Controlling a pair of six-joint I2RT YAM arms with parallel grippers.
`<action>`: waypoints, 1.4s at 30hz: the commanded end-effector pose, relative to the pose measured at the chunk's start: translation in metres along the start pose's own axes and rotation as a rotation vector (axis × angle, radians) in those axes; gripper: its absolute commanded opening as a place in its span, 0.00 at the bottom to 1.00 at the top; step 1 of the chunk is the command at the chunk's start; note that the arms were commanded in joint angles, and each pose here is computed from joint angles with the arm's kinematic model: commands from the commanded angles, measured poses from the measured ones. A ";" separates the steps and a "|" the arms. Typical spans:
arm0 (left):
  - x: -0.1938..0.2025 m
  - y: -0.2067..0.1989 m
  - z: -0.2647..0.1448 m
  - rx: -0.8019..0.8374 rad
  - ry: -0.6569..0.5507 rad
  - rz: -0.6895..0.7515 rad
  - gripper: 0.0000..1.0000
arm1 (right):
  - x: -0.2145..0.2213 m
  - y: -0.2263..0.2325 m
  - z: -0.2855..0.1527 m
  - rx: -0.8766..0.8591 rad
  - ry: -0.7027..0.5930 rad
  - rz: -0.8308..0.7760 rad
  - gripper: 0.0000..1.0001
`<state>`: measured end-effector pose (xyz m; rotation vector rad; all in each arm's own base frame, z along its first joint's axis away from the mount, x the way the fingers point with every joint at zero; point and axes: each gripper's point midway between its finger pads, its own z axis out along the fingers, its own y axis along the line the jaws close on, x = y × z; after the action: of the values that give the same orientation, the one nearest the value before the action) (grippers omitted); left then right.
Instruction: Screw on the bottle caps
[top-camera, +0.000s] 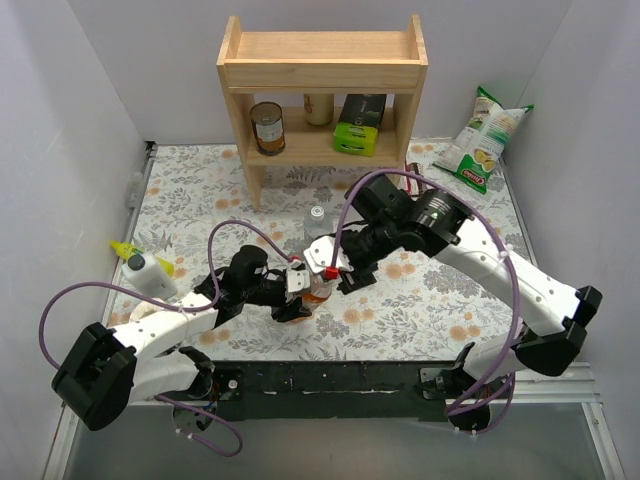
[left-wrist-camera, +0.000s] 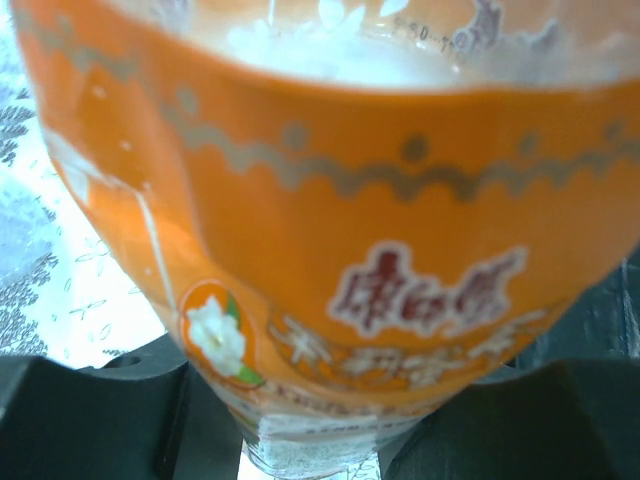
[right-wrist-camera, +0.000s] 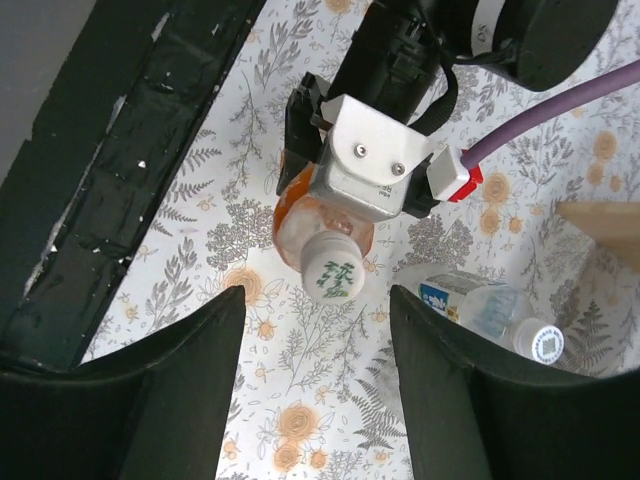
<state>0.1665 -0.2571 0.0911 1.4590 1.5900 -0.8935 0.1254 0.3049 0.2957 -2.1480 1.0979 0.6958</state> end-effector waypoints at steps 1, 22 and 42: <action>-0.015 -0.006 -0.002 0.069 -0.026 0.059 0.00 | 0.006 -0.009 0.014 -0.020 0.018 -0.100 0.64; -0.027 0.000 -0.002 0.054 -0.056 0.078 0.00 | 0.021 0.010 0.035 -0.158 0.059 -0.062 0.40; -0.022 0.002 -0.002 0.023 -0.057 0.057 0.00 | 0.022 0.009 0.033 -0.146 0.077 -0.061 0.44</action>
<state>0.1618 -0.2592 0.0935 1.5122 1.5633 -0.9217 0.1307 0.3175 0.2534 -2.3190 1.0337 0.6728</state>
